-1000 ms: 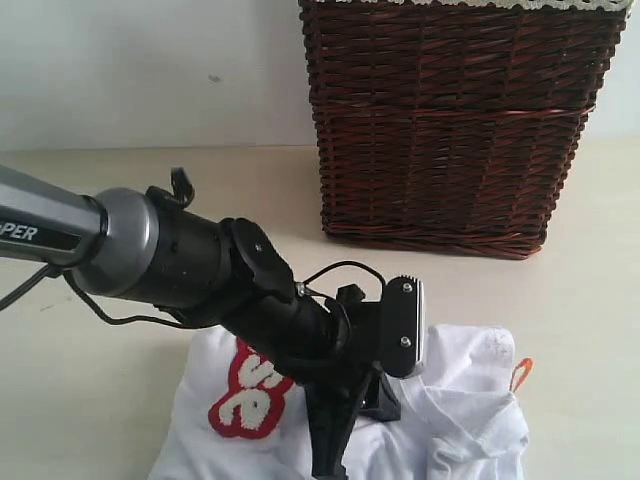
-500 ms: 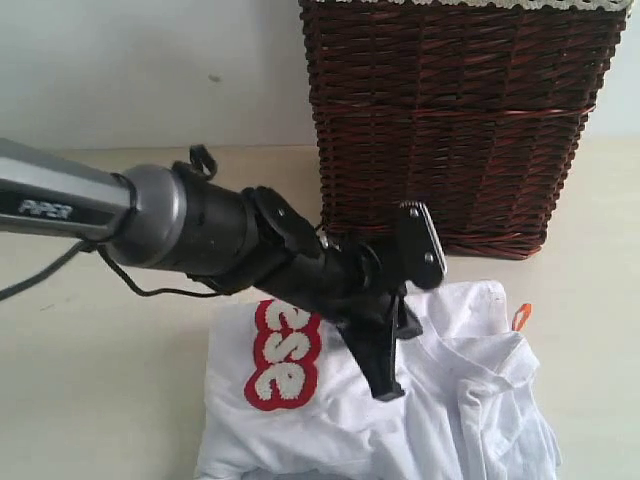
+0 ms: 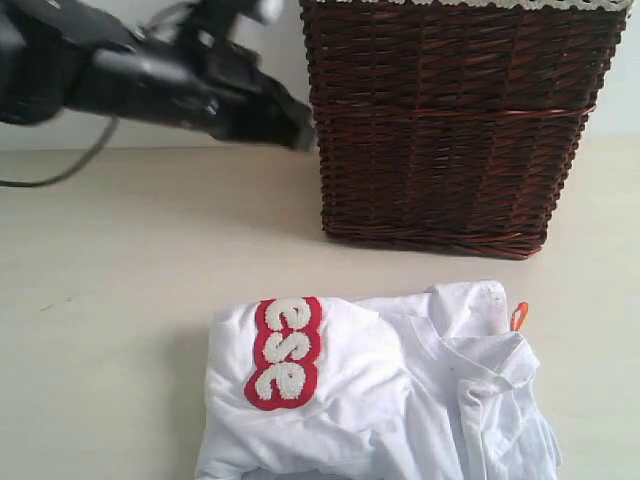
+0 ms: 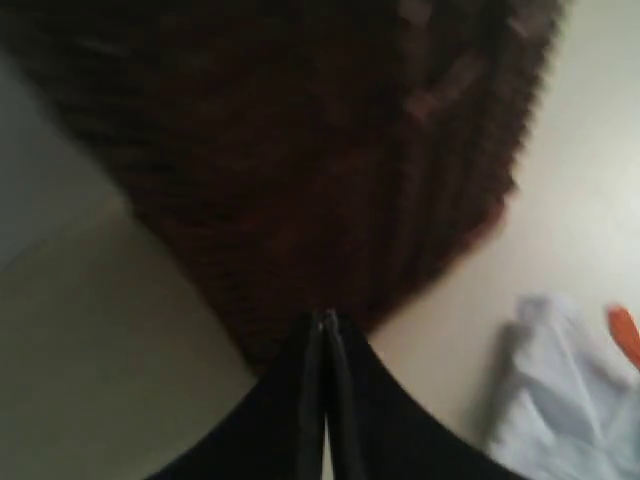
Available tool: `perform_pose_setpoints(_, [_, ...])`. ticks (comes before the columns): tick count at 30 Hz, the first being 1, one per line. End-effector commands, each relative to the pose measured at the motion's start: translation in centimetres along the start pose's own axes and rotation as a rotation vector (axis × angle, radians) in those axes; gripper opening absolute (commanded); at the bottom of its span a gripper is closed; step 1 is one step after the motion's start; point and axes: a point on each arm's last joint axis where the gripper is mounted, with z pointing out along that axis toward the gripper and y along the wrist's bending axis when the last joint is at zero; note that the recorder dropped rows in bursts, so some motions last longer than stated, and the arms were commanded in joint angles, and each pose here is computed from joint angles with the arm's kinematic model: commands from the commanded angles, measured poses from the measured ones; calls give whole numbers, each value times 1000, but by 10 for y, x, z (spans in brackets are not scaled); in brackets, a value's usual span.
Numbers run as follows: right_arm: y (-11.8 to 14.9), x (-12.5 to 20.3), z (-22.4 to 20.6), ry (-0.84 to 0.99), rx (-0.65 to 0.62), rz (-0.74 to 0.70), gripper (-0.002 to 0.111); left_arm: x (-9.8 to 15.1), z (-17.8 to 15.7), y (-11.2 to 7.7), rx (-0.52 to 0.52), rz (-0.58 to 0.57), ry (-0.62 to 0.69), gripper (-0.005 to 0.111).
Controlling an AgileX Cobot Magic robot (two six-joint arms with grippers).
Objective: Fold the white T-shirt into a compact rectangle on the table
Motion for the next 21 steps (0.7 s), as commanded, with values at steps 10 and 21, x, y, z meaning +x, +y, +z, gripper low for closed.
perform_pose_setpoints(10, [0, 1, 0, -6, -2, 0, 21, 61, -196, 49, -689, -255, -305, 0])
perform_pose_setpoints(21, [0, 1, 0, -6, -2, 0, 21, 161, -257, -30, -614, -183, -442, 0])
